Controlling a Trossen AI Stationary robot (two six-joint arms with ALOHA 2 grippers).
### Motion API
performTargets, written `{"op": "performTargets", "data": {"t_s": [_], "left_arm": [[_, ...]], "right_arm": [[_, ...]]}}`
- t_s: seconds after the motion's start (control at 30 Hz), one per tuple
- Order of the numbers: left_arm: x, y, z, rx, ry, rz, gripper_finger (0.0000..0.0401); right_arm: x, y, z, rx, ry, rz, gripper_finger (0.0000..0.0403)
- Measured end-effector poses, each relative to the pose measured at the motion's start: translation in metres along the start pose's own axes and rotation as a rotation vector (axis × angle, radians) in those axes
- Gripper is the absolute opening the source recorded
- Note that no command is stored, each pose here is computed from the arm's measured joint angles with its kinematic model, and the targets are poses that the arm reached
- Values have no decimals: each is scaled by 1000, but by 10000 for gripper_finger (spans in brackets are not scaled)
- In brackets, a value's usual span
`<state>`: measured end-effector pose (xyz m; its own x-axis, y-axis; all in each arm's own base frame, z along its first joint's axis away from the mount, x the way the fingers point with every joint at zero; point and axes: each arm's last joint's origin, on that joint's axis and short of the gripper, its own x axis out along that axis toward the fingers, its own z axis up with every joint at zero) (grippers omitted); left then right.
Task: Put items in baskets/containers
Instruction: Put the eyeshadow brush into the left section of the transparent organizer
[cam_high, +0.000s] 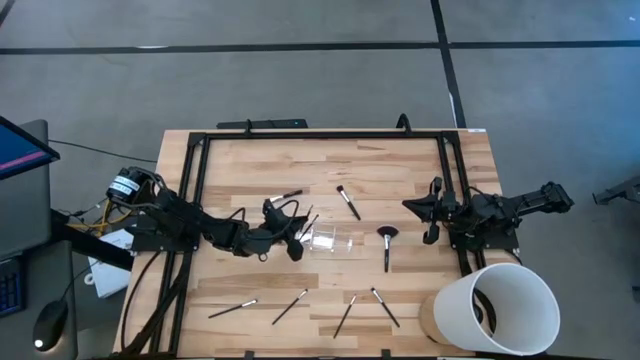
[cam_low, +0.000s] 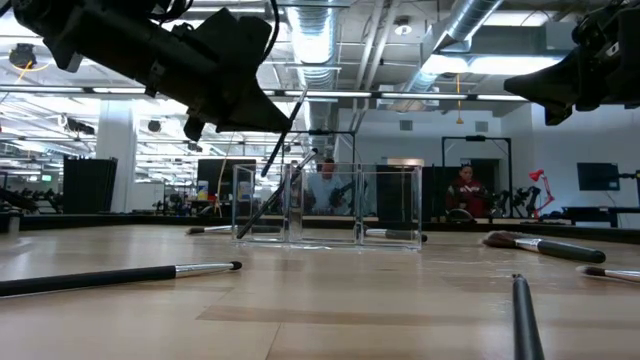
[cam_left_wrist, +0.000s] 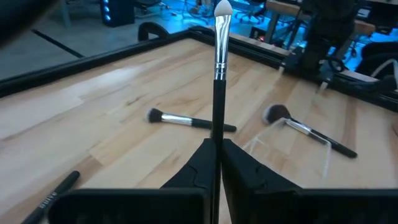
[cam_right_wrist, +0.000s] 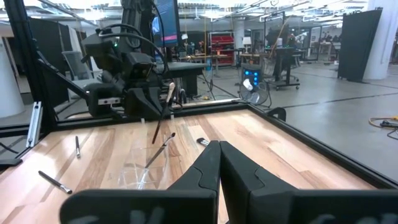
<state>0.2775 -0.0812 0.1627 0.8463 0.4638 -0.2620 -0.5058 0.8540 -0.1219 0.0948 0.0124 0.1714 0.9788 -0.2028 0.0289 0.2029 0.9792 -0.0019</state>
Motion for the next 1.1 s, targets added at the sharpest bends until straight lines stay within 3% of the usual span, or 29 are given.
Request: {"op": "performTargets", "data": {"t_s": [0.63, 1.1], "left_arm": [[0, 3, -9, -32, 93, -24, 23], [0, 3, -10, -43, 101, -29, 81]], "right_arm": [[0, 0, 0, 9, 0, 0, 0], [0, 0, 0, 9, 0, 0, 0]]}}
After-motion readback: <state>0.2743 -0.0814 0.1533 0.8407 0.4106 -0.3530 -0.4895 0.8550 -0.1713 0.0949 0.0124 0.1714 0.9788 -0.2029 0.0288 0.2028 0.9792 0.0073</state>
